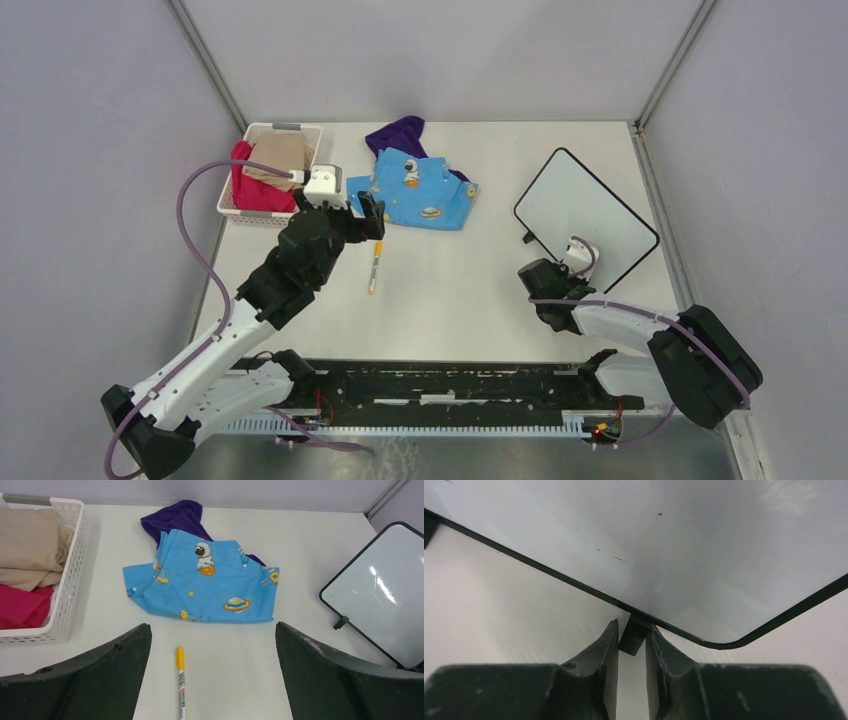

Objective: Write a sentence on the whiteboard
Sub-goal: Move the whiteboard to the center of the board.

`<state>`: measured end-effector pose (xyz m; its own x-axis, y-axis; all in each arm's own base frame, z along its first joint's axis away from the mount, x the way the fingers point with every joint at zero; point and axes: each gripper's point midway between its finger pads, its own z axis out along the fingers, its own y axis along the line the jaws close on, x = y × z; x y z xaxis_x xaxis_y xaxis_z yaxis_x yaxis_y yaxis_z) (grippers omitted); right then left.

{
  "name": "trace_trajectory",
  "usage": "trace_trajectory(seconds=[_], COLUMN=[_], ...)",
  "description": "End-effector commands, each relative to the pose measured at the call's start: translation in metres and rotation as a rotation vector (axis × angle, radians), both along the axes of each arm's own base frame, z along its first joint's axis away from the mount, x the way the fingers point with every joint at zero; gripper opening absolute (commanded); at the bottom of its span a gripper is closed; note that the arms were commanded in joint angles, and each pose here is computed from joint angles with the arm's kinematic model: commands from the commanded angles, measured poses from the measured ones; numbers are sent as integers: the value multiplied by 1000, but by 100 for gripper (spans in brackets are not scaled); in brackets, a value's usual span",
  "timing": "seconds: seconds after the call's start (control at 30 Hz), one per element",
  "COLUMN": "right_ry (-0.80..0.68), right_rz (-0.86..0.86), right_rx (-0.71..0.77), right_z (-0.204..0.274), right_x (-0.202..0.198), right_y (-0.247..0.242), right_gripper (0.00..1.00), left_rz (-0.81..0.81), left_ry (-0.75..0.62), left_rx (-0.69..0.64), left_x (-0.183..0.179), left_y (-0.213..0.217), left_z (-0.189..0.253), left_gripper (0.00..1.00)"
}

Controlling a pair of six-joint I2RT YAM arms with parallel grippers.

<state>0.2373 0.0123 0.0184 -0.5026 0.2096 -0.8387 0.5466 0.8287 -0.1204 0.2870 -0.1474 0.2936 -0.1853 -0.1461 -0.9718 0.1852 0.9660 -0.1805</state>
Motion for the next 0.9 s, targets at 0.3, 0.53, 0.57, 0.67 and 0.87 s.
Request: trace_trajectory(seconds=[0.3,0.53,0.57,0.67,0.87], right_ry=[42,34,37,32,3], right_rz=[546,741,767,829,931], right_rx=[-21,8,8,13,28], right_z=[-3,-2,-2,-1,2], right_x=[-12,-22,-23,-25,-21], right_y=[68,96,100,111,132], right_gripper=[0,0,0,0,0], left_rz=[31,34,34,35,43], left_ry=[-49,-48,-46,-42,-37], left_rx=[-34,-28,-25,-20,-6], left_x=[3,4,4,5,7], left_y=[3,3,3,3,4], left_z=[22,21,20,18,16], left_gripper=[98,98,98,98,98])
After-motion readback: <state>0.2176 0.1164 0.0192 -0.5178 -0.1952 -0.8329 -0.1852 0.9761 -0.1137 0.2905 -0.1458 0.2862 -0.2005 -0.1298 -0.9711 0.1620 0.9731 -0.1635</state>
